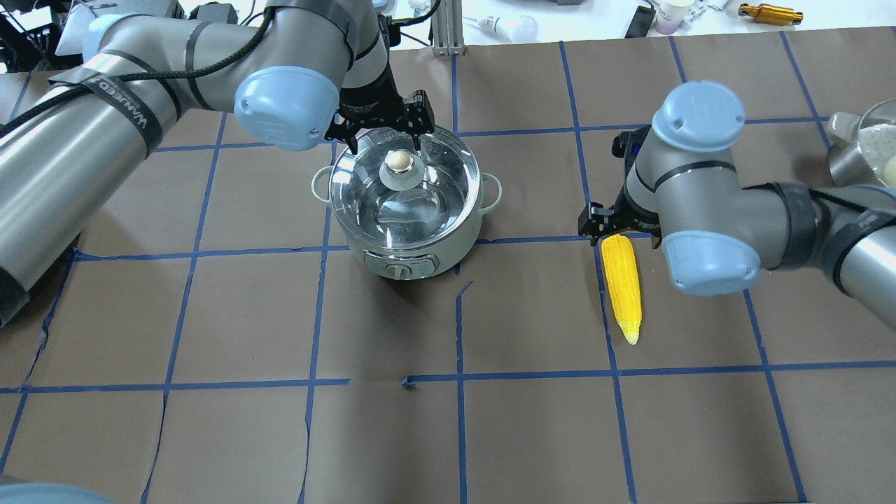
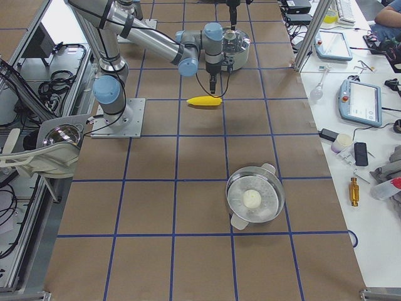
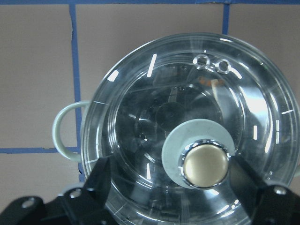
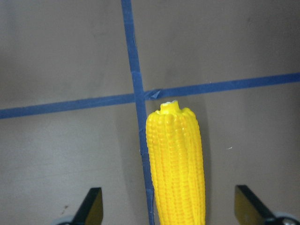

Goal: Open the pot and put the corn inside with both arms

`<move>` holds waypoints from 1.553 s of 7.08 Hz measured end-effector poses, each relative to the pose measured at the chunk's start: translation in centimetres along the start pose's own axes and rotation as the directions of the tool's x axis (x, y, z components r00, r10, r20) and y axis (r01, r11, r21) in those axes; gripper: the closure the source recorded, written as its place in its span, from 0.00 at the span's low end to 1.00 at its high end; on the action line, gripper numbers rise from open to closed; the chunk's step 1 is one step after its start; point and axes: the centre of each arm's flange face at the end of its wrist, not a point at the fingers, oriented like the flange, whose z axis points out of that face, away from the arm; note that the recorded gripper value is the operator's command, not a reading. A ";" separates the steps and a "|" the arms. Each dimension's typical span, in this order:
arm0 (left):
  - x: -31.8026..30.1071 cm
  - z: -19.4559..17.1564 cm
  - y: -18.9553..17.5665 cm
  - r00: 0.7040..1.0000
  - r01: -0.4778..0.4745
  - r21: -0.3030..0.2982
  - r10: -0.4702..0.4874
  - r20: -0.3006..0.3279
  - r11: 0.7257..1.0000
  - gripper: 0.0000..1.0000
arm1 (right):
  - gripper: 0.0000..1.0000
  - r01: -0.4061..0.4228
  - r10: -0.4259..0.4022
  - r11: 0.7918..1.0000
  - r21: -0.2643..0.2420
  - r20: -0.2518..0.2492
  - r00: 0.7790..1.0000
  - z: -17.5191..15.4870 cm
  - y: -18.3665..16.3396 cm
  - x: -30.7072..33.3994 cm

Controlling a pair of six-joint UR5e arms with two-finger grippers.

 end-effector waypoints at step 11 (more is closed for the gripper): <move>0.9 1.4 0.5 1.000 -0.017 0.010 0.017 0.005 1.000 0.80 | 1.00 0.001 -0.004 0.999 -0.047 -0.057 0.998 5.7 0.8 0.4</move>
